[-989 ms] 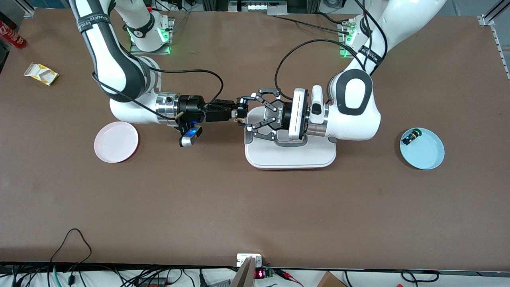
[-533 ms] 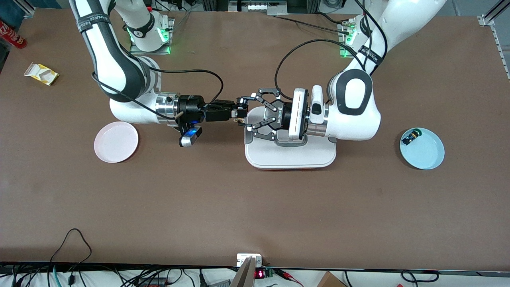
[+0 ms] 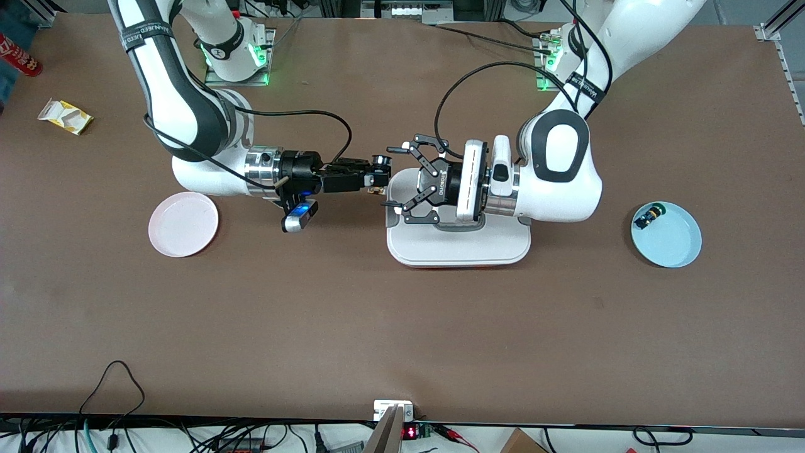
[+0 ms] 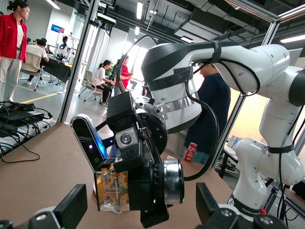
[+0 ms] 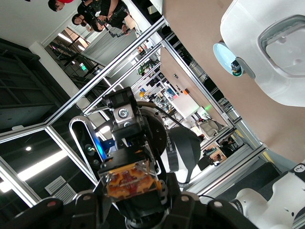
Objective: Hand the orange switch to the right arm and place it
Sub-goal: 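Open the left gripper and withdraw it while the right gripper holds the switch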
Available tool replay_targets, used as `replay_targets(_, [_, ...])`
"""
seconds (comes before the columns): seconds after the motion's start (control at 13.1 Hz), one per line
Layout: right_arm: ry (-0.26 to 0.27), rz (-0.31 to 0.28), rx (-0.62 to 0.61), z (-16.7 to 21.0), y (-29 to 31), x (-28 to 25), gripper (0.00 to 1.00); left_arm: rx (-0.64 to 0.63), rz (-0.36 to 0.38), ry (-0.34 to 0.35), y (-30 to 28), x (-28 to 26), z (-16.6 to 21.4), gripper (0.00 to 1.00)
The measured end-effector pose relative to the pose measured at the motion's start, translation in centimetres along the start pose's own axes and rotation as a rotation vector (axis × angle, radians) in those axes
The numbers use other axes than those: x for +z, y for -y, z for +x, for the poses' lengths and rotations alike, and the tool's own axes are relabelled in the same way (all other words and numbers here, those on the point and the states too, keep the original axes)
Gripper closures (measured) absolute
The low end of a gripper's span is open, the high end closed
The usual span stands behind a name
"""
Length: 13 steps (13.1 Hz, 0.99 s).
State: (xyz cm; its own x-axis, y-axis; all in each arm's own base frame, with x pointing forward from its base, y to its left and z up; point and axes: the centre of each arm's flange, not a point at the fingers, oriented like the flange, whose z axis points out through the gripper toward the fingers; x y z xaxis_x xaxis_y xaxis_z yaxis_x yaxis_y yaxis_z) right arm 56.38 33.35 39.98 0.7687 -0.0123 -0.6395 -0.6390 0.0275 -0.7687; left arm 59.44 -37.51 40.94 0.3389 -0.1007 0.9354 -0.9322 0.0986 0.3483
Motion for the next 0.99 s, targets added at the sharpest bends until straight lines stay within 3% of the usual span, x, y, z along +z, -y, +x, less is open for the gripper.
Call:
replay_targets(0.23, [0.002, 0.005, -0.001, 0.1, 0.2, -0.4, 0.5, -0.057, -0.034, -0.001, -0.2, -0.4, 0.3, 0.0])
replay_targets(0.46, [0.025, -0.003, -0.01, 0.5, 0.7, -2.2, 0.5, -0.153, -0.078, 0.093, -0.4, -2.7, 1.4, 0.0])
replay_targets(0.76, [0.057, -0.082, -0.033, 1.6, 0.9, -6.6, 0.5, -0.308, -0.094, 0.286, -2.0, -6.6, 4.5, 0.0])
replay_targets(0.99, [0.091, -0.187, -0.048, 2.1, 0.5, -10.1, 0.5, -0.435, -0.022, 0.498, -3.6, -9.2, 6.8, 0.0])
